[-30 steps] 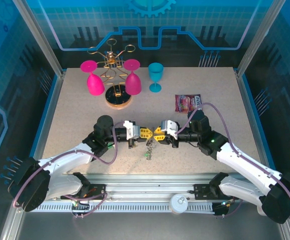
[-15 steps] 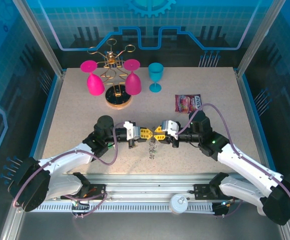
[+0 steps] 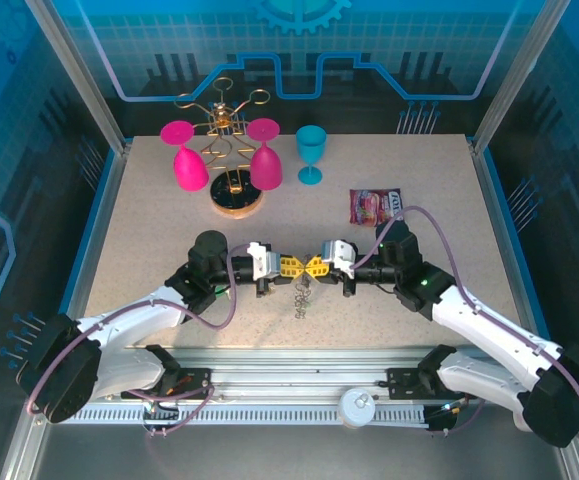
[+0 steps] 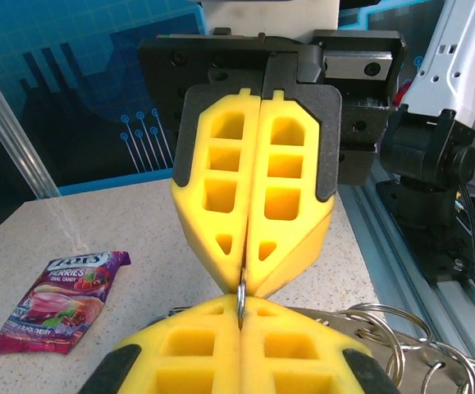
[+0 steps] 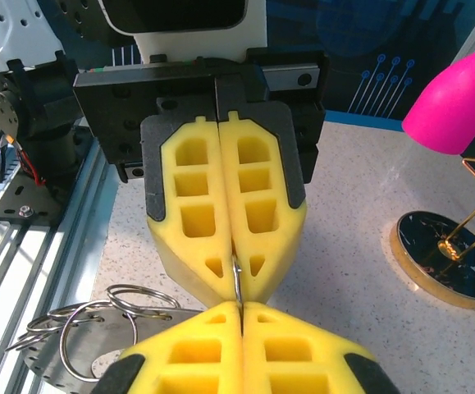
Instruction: Put the keys on the keyring
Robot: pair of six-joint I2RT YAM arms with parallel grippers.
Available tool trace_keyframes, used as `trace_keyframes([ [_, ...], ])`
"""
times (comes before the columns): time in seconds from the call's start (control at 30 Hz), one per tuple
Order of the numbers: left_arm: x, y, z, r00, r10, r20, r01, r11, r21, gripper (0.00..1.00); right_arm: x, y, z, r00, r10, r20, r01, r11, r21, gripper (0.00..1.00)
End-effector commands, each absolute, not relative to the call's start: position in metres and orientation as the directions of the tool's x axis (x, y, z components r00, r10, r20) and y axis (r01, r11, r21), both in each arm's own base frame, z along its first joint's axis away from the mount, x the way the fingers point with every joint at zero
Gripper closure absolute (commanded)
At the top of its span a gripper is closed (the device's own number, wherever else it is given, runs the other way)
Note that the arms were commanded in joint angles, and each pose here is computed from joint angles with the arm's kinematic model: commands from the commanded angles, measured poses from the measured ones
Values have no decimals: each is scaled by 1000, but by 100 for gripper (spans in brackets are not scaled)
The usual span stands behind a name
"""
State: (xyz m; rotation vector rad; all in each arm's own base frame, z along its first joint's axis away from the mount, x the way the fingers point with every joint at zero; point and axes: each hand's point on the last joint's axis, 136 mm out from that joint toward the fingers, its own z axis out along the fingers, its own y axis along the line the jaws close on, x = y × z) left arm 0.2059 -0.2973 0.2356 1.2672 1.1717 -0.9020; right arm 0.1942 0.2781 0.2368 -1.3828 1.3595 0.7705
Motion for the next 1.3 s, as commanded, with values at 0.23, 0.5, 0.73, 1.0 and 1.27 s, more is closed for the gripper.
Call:
trace_keyframes([
  [0.23,214,-298,232,209,189,-959,960,145,238,89,197,277,234,143,-445,-884,-970,114,-214,100],
  [0.5,219,-297,223,179,299,-937,962,147,231,87,195,281,223,143,-579,-802,-973,64,-220,100],
  [0.73,217,-297,217,177,357,-917,963,129,236,97,189,285,221,152,-617,-773,-977,23,-210,100],
  [1.0,211,-298,230,247,290,-925,948,124,293,100,199,277,241,175,-470,-865,-948,156,-276,64],
  [1.27,204,-297,241,359,190,-914,912,135,387,100,199,268,222,206,-445,-872,-927,196,-320,68],
])
